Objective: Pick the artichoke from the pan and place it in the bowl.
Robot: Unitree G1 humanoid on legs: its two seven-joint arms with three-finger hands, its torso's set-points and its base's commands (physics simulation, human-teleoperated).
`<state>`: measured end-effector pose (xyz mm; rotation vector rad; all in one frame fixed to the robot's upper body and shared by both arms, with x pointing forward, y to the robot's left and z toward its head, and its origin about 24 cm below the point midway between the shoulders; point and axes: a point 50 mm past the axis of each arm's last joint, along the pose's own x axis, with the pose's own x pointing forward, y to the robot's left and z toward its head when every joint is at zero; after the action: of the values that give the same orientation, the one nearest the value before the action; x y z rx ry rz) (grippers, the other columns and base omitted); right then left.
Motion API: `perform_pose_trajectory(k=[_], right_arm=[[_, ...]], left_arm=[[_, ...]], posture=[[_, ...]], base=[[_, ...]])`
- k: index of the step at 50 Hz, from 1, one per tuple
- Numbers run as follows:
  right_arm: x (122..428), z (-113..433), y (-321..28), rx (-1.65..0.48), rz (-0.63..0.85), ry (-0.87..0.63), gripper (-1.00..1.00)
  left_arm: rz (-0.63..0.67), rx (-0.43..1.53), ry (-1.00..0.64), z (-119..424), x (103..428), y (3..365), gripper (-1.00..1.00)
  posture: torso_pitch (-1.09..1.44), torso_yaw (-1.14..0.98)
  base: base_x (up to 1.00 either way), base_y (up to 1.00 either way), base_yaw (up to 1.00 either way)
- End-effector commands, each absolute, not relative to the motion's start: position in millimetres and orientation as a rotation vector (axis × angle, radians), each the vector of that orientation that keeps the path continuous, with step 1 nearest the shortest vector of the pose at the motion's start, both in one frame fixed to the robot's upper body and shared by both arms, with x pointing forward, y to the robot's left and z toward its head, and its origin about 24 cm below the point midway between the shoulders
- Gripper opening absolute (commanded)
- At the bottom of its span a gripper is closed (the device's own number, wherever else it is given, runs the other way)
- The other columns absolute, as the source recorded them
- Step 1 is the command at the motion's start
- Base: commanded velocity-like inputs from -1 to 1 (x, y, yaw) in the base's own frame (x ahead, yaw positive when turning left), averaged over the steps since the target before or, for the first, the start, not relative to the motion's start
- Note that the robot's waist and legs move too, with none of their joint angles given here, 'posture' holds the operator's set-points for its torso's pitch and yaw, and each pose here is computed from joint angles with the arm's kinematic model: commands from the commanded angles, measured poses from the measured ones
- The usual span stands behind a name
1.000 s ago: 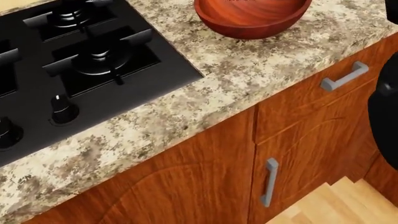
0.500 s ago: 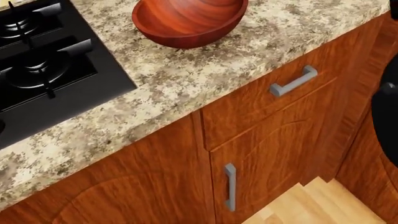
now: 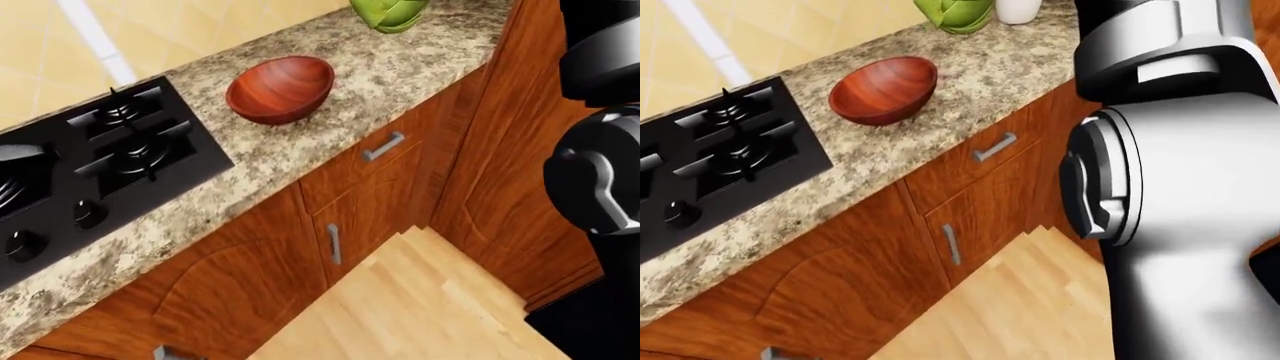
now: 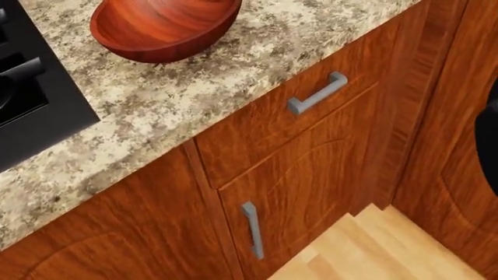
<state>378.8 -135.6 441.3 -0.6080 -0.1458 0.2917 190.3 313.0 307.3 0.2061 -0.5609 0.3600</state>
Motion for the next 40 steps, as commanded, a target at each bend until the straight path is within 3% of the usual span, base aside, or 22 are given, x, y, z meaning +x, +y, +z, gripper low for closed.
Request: perform_pose_trajectory(k=[1,40], right_arm=[[361.7,471.6,-126.8,-0.625,0.296,-0.291,-1.00],[357.9,475.1,-121.8,-0.687,0.341,-0.304,-1.00]], left_arm=[[0.379,0.233,-0.622,318.3,183.1,312.7,1.00],[0.380,0.235,-0.630,322.2,180.8,312.8,1.00]], posture=[[0.00,0.00],[0.00,0.00]], base=[[0.00,0.00,0.00],[0.03,0.00,0.00]])
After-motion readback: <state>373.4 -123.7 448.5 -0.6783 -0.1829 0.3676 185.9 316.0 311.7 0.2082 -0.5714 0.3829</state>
